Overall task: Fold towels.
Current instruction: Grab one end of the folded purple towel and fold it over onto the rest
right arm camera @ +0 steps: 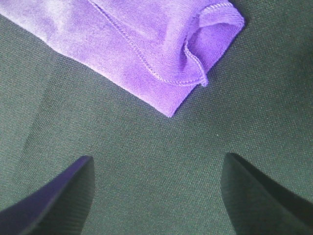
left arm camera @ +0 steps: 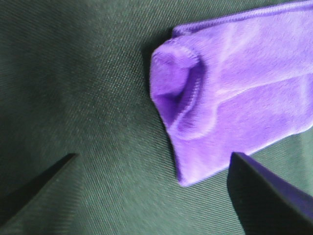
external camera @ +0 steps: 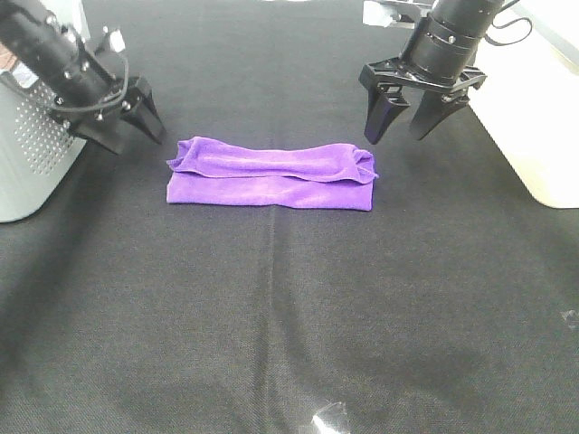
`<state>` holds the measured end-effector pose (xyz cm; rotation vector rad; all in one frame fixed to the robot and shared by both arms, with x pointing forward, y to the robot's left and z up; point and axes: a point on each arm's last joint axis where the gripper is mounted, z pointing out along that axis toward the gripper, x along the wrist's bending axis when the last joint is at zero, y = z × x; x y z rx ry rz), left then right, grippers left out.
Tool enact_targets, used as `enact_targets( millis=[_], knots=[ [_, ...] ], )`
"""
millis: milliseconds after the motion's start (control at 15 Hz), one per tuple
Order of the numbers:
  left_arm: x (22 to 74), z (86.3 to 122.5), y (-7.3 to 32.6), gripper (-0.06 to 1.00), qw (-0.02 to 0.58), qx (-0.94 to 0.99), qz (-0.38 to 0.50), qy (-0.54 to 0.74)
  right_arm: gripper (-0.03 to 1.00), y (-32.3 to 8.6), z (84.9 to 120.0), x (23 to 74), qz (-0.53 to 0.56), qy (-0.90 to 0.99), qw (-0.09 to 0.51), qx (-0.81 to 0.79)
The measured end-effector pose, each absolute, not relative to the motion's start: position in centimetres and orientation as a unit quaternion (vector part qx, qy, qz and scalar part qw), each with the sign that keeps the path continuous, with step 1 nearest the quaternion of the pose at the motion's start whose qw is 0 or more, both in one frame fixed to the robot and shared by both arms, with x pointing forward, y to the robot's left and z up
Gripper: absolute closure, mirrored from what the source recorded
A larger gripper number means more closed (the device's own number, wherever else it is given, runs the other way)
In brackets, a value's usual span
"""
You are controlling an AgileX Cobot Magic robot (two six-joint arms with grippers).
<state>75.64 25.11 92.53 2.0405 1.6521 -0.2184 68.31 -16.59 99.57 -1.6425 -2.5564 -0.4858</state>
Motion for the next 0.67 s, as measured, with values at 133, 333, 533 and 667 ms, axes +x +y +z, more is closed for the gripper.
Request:
enact_targets(
  millis=[133, 333, 533, 667],
  knots=[
    [75.8, 92.4, 25.1, 0.20, 0.252, 0.737, -0.080, 0.622, 0.25, -16.6, 99.6, 68.3, -0.158, -0.825, 0.034, -0.541],
    [75.7, 91.5, 25.0, 0.20, 0.247, 0.720, -0.104, 0.640, 0.25, -16.6, 99.6, 68.3, -0.158, -0.824, 0.034, -0.543],
    [75.7, 88.5, 24.7, 0.20, 0.237, 0.716, -0.135, 0.643, 0.25, -16.6, 99.6, 68.3, -0.160, -0.823, 0.036, -0.544],
    [75.8, 88.1, 24.7, 0.20, 0.238, 0.719, -0.138, 0.638, 0.25, -16.6, 99.6, 68.3, -0.160, -0.823, 0.036, -0.544]
  ],
)
